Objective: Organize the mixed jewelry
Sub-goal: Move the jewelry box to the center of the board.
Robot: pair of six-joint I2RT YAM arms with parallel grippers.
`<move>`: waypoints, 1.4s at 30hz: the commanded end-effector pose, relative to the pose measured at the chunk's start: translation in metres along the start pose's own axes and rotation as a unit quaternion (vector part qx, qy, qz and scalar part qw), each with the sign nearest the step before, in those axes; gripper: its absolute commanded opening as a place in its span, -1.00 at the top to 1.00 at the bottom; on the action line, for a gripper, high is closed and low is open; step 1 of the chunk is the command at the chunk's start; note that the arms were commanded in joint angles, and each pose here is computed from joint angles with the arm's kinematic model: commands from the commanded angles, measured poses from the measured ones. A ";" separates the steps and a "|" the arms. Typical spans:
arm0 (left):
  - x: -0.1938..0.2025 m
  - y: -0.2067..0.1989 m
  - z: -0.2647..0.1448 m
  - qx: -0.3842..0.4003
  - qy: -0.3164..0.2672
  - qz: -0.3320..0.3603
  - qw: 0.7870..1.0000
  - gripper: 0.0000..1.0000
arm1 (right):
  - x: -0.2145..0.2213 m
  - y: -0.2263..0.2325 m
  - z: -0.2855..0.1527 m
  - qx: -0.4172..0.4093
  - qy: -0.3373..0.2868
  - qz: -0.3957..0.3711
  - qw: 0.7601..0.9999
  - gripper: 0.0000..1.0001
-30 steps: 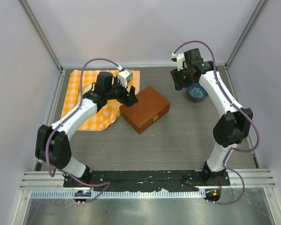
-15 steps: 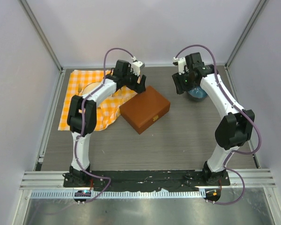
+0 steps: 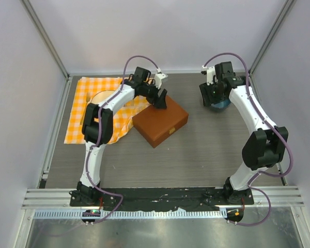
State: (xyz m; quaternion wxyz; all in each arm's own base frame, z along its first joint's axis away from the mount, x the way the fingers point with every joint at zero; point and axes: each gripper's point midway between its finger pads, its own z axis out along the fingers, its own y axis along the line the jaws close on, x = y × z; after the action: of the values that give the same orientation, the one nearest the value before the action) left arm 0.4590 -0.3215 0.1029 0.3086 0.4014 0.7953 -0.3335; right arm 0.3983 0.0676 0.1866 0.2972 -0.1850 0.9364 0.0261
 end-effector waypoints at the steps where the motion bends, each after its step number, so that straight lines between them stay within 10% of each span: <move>1: 0.064 -0.068 0.030 0.124 0.118 -0.010 0.985 -0.61 | -0.006 0.001 -0.010 0.002 -0.027 -0.004 1.000 -0.17; 24: 0.117 -0.123 0.074 0.121 0.187 0.111 0.969 -0.59 | 0.024 -0.045 -0.047 0.067 -0.039 0.023 0.997 -0.16; 34: 0.022 -0.129 0.040 0.079 0.096 0.104 0.987 -0.61 | 0.016 -0.046 -0.064 0.068 -0.063 0.028 0.995 -0.18; 42: -0.101 -0.127 -0.058 0.009 -0.084 0.045 0.995 -0.62 | 0.002 -0.048 -0.077 0.072 -0.096 0.053 0.991 -0.35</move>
State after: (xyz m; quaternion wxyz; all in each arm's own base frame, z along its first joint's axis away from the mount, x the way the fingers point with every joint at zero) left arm 0.3658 -0.3988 0.1294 0.2705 0.4868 0.7587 -0.3381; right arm 0.3637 0.0103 0.2157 0.3397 -0.1310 0.9313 -0.0119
